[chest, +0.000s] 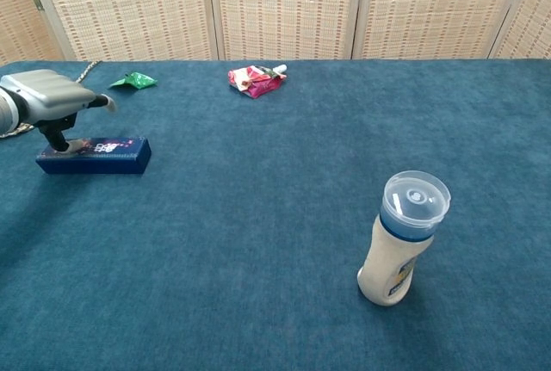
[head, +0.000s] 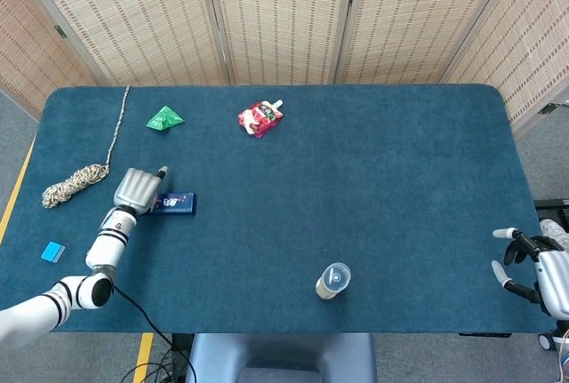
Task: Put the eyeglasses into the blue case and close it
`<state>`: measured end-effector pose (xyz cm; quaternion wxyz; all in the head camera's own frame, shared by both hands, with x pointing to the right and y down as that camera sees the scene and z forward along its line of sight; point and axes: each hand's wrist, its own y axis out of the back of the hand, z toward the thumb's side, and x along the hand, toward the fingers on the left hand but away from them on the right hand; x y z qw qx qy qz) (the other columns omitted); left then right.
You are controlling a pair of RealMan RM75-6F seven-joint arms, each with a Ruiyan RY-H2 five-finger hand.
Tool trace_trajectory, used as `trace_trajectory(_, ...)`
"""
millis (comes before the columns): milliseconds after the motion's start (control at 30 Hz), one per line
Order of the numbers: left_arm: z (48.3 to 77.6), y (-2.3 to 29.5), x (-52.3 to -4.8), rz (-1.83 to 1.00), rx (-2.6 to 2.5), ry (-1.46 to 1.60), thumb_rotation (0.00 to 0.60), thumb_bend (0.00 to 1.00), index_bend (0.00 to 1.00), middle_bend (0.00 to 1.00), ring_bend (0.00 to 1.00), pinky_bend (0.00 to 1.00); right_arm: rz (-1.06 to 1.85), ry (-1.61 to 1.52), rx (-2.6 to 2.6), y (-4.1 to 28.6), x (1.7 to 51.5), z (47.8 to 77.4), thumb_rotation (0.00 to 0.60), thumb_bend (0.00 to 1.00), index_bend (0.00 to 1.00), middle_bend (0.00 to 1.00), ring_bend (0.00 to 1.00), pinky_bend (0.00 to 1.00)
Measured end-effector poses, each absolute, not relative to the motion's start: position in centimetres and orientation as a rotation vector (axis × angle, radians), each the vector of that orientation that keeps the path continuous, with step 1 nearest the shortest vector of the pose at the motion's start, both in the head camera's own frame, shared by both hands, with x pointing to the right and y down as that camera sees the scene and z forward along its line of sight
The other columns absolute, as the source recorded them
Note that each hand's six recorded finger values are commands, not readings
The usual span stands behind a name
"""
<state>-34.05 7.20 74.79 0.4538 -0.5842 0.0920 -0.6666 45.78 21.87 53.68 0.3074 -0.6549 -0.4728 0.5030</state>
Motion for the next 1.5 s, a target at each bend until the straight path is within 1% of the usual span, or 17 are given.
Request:
trace_trajectory(233, 72.5, 7.3, -33.5, -1.613, -1.487, 0.251, 0.6, 0.38, 0.14, 0.95, 0.87, 0.91, 1.326, -1.25, -1.738, 21.8, 45.6, 53.8, 0.6, 0.33, 0.33, 0.63, 0.6, 0.35)
trace_trajectory(367, 71.1, 8.2, -32.8, -1.6, -1.553, 0.239, 0.6, 0.38, 0.15, 0.95, 0.86, 0.91, 1.322, -1.249, -1.738, 21.8, 45.6, 53.7, 0.6, 0.33, 0.33, 0.63, 0.6, 0.35)
trace_trajectory(433, 70.9, 8.6, -32.8, -1.612, -1.58, 0.219, 0.6, 0.38, 0.15, 0.94, 0.86, 0.91, 1.322, -1.251, -1.738, 21.8, 45.6, 53.7, 0.6, 0.33, 0.33, 0.63, 0.6, 0.35)
trace_trajectory(567, 71.7, 9.3, -32.6, -1.645, -1.614, 0.177, 0.6, 0.38, 0.15, 0.95, 0.86, 0.91, 1.325, -1.258, -1.734, 21.9, 45.8, 53.7, 0.6, 0.33, 0.33, 0.63, 0.6, 0.35)
trace_trajectory(733, 73.2, 9.3, -32.7, -1.687, -1.626, 0.154, 0.6, 0.38, 0.16, 0.95, 0.86, 0.91, 1.335, -1.267, -1.72, 22.0, 46.3, 53.5, 0.6, 0.33, 0.33, 0.63, 0.6, 0.35)
trace_trajectory(933, 75.0, 9.3, -32.5, -1.719, -1.628, 0.139, 0.6, 0.38, 0.23, 0.95, 0.86, 0.91, 1.341, -1.268, -1.721, 22.0, 46.4, 53.7, 0.6, 0.33, 0.33, 0.63, 0.6, 0.35)
trace_trajectory(1033, 75.5, 9.3, -32.4, -1.726, -1.636, 0.148, 0.6, 0.38, 0.31, 0.95, 0.86, 0.91, 1.343, -1.268, -1.72, 22.0, 46.5, 53.7, 0.6, 0.33, 0.33, 0.63, 0.6, 0.35)
trace_trajectory(1100, 75.5, 9.2, -32.3, -1.722, -1.634, 0.158, 0.6, 0.38, 0.4, 0.95, 0.87, 0.91, 1.344, -1.267, -1.72, 22.0, 46.4, 53.7, 0.6, 0.33, 0.33, 0.63, 0.6, 0.35)
trace_trajectory(1133, 75.5, 9.1, -32.2, -1.719, -1.634, 0.164, 0.6, 0.38, 0.42, 0.95, 0.87, 0.91, 1.345, -1.267, -1.721, 22.0, 46.4, 53.8, 0.6, 0.33, 0.33, 0.63, 0.6, 0.35)
trace_trajectory(1233, 75.6, 9.1, -32.2, -1.712, -1.637, 0.178, 0.6, 0.38, 0.45, 0.95, 0.87, 0.91, 1.345, -1.267, -1.722, 22.0, 46.4, 53.8, 0.6, 0.33, 0.33, 0.63, 0.6, 0.35)
trace_trajectory(1300, 75.6, 9.1, -32.3, -1.708, -1.634, 0.182, 0.6, 0.38, 0.43, 0.95, 0.87, 0.91, 1.345, -1.267, -1.722, 22.0, 46.4, 53.8, 0.6, 0.33, 0.33, 0.63, 0.6, 0.35)
trace_trajectory(1333, 75.6, 9.1, -32.3, -1.709, -1.633, 0.184, 0.6, 0.38, 0.39, 0.95, 0.87, 0.91, 1.345, -1.266, -1.722, 22.0, 46.4, 53.8, 0.6, 0.33, 0.33, 0.63, 0.6, 0.35)
trace_trajectory(1400, 75.6, 9.2, -32.4, -1.712, -1.638, 0.192, 0.6, 0.38, 0.26, 0.95, 0.87, 0.91, 1.344, -1.265, -1.721, 22.0, 46.4, 53.8, 0.6, 0.33, 0.33, 0.63, 0.6, 0.35)
trace_trajectory(1500, 75.3, 9.3, -32.4, -1.716, -1.658, 0.215, 0.6, 0.36, 0.12, 0.95, 0.87, 0.91, 1.342, -1.263, -1.721, 21.8, 46.3, 53.7, 0.6, 0.33, 0.33, 0.63, 0.6, 0.35)
